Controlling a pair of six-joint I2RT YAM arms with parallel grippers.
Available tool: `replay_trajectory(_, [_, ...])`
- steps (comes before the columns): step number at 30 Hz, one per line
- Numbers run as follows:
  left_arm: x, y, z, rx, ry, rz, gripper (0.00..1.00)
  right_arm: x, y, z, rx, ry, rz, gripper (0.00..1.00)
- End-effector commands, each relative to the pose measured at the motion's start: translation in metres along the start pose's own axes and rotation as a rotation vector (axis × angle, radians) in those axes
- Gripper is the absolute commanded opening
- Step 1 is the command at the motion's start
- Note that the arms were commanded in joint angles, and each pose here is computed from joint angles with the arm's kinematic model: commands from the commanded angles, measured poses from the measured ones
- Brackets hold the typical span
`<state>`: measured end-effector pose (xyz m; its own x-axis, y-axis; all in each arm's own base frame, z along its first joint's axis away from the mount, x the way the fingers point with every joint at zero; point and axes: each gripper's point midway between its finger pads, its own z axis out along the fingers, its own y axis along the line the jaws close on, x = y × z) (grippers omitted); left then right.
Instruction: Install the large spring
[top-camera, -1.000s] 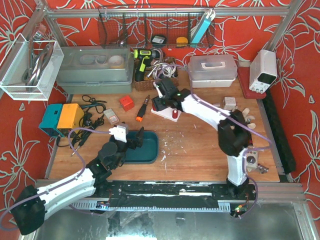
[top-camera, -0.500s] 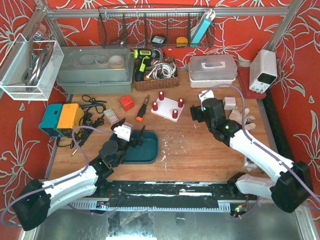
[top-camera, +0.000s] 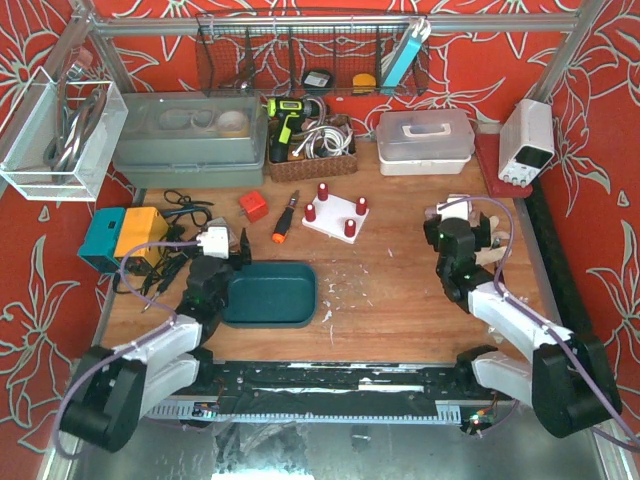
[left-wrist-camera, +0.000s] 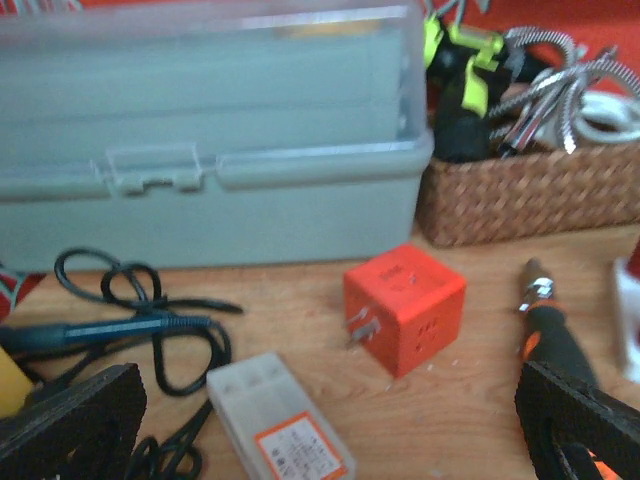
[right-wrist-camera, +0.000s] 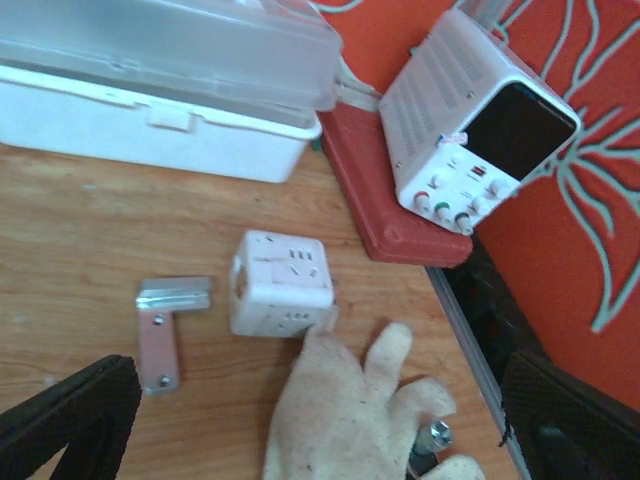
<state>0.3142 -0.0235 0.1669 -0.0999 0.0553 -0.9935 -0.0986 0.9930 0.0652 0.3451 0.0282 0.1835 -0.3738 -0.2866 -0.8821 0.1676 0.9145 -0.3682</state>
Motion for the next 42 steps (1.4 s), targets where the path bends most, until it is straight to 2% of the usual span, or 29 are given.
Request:
replay_trajectory(1, [0.012, 0.005, 0.018, 0.006, 0.041, -0.037, 1.00, 0.013, -0.008, 0.012, 0.027, -0.031, 0.018, 0.99])
replay_trajectory(4, [0.026, 0.008, 0.023, 0.011, 0.073, -0.034, 1.00, 0.027, -0.010, 0.019, 0.026, -0.040, 0.026, 0.99])
replay_trajectory(8, [0.024, 0.004, 0.015, 0.052, 0.005, 0.004, 1.00, 0.038, -0.004, 0.026, -0.045, -0.044, 0.082, 0.99])
replay_trajectory(16, [0.027, -0.004, 0.010, 0.108, -0.056, -0.036, 1.00, 0.065, 0.009, 0.031, -0.073, -0.077, 0.098, 0.99])
replay_trajectory(21, [0.034, -0.007, 0.019, 0.112, -0.018, -0.024, 1.00, 0.069, 0.014, 0.037, -0.079, -0.089, 0.095, 0.99])
replay_trajectory(27, [0.043, -0.001, 0.029, 0.082, 0.028, -0.052, 1.00, 0.075, 0.010, 0.046, -0.079, -0.020, 0.116, 0.99])
replay_trajectory(31, [0.045, 0.000, 0.034, 0.103, 0.045, -0.071, 1.00, 0.075, 0.009, 0.047, -0.077, -0.019, 0.118, 0.99])
replay_trajectory(42, [0.045, 0.001, 0.034, 0.105, 0.046, -0.074, 1.00, 0.075, 0.010, 0.047, -0.078, -0.019, 0.119, 0.99])
